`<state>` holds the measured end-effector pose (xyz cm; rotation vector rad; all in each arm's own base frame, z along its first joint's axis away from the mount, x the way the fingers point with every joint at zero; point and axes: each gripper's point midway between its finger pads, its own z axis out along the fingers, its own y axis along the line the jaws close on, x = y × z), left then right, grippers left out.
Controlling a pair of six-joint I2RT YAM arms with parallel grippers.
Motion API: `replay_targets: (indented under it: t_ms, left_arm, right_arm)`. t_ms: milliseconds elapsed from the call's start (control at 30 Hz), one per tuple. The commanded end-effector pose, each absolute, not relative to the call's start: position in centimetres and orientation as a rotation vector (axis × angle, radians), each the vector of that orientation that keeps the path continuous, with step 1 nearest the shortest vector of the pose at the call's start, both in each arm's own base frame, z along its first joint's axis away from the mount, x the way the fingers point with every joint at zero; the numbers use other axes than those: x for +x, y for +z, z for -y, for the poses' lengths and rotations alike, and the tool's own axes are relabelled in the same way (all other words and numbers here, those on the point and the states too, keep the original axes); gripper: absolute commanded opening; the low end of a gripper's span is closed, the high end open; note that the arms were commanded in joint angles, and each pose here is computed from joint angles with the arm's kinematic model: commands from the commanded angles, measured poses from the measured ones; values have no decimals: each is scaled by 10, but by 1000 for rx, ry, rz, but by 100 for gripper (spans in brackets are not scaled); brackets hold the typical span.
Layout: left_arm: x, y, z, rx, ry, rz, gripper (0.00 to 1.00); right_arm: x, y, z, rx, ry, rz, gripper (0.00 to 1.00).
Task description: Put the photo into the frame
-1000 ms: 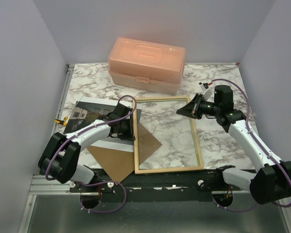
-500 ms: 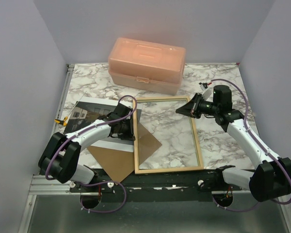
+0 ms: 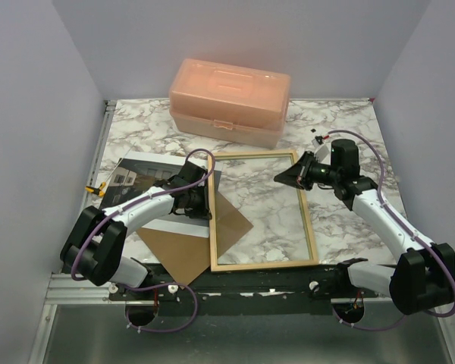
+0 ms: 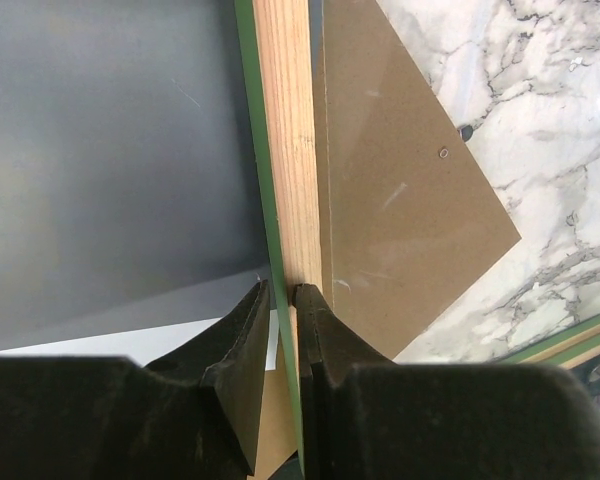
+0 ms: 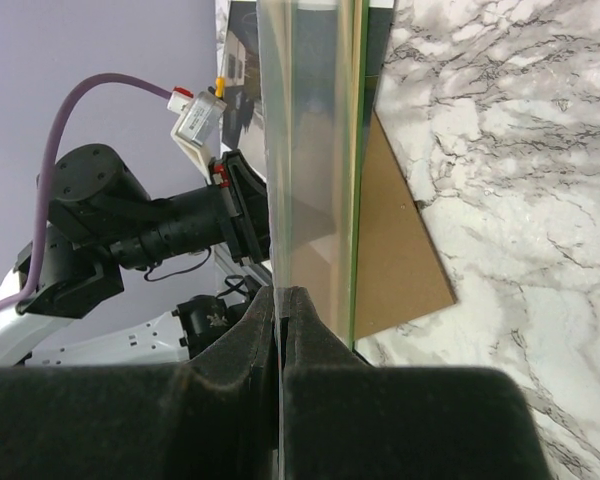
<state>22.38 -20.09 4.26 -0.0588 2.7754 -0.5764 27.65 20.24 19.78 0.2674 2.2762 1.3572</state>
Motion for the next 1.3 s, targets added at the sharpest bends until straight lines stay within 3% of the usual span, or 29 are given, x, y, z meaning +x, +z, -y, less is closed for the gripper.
replay_targets:
  t_ms: [0,1267]
  left_arm:
    - [212,27,190,-39,-475,-2842,18]
    - [208,25,198,1,-446,-2867,16]
  right_arm:
    - [280,196,-204,263,1372,-2251,0]
    - [266,205,-202,294,1382,-2288,0]
